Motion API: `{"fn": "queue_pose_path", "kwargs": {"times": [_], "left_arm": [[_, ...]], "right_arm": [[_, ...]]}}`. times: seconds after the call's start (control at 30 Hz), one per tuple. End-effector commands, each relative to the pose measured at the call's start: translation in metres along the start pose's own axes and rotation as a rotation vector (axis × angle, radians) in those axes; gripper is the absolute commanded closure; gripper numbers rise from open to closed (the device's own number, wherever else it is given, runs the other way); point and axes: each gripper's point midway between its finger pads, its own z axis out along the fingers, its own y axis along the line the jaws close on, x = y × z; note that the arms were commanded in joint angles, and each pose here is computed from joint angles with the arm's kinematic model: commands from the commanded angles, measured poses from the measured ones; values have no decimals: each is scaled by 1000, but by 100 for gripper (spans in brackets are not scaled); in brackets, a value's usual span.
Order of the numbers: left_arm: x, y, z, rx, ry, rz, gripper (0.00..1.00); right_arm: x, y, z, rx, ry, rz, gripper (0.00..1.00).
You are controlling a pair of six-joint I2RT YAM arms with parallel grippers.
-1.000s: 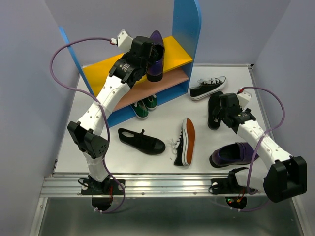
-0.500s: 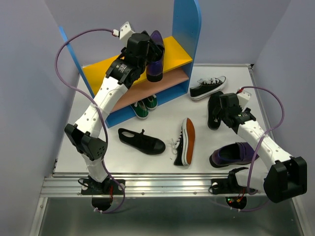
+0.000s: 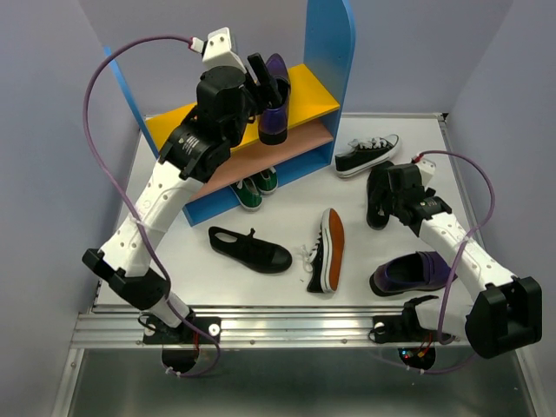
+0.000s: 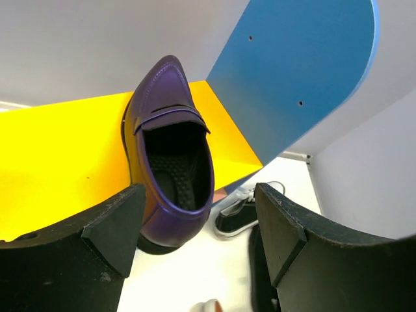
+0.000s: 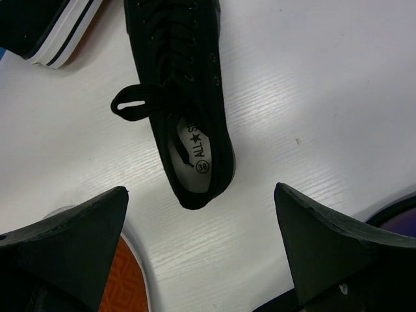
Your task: Place and organize the shoes onto the shoe shelf
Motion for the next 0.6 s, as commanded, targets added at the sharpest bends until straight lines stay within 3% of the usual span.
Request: {"fn": "queue_pose_path", "kwargs": {"times": [0.0,0.3,0.5,0.57], "left_arm": [[-23,1,-22,31,-80,116,22],[10,1,-58,171,-9,275,21],[43,4,-82,267,89,315,21],[52,4,-89,299,120,311,21]], "right_arm": [[-16,22,-6,-101,-29,-3,0],[-16,25,-11,-124,-7,-22,0],[4,-6,-21,50,107,41,0],[21,-23,-28,155,197,61,0]]}}
